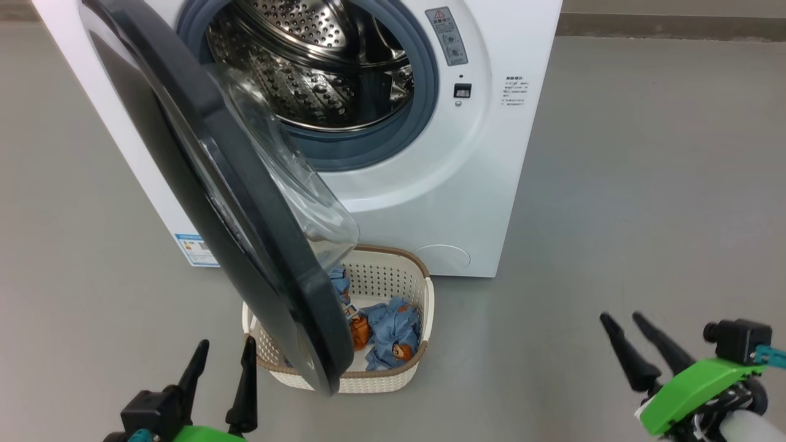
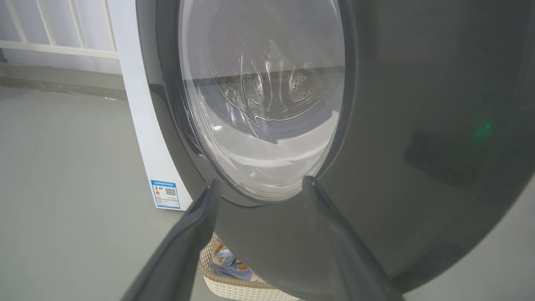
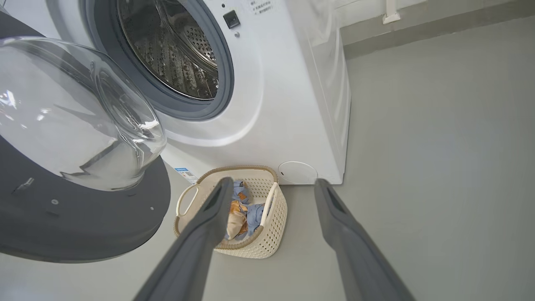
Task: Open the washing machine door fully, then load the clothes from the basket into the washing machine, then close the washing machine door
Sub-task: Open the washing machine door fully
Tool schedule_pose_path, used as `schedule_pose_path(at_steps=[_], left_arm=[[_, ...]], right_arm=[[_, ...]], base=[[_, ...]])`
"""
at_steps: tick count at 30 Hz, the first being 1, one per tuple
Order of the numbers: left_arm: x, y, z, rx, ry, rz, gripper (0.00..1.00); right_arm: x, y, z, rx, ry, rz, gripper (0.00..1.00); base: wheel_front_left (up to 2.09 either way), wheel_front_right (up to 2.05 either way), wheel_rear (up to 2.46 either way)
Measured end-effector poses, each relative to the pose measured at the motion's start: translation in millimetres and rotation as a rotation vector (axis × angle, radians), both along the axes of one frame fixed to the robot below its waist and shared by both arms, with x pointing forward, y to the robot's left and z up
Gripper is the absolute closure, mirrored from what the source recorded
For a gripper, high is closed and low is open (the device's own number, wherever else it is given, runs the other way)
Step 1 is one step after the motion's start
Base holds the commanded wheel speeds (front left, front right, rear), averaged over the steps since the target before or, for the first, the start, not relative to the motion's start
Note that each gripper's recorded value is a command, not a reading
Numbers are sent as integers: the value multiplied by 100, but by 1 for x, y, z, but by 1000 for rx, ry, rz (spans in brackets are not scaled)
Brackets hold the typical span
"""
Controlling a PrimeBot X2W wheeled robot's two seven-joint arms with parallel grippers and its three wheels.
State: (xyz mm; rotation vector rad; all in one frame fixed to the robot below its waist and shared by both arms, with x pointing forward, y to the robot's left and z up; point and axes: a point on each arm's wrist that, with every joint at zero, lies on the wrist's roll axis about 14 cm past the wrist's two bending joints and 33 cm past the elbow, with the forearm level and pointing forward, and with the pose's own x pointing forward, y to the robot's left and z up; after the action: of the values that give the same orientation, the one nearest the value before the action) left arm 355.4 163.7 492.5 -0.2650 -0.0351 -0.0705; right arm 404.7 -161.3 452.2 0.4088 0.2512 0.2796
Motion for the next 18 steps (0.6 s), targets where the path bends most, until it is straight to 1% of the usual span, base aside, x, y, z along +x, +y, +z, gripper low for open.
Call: schedule_pose_path(at_steps=[7, 12, 18], left_arm=[[0, 1, -1, 0, 4, 3, 0], [0, 2, -2, 0, 7, 7, 0], [-1, 4, -1, 4, 4, 11, 0]], right_arm=[[19, -12, 40, -53, -176, -70, 0], [16, -24, 47, -109, -231, -128, 0], [9, -36, 55, -144, -280, -206, 0]], base=[[0, 0, 0], [0, 0, 0], [0, 0, 0]])
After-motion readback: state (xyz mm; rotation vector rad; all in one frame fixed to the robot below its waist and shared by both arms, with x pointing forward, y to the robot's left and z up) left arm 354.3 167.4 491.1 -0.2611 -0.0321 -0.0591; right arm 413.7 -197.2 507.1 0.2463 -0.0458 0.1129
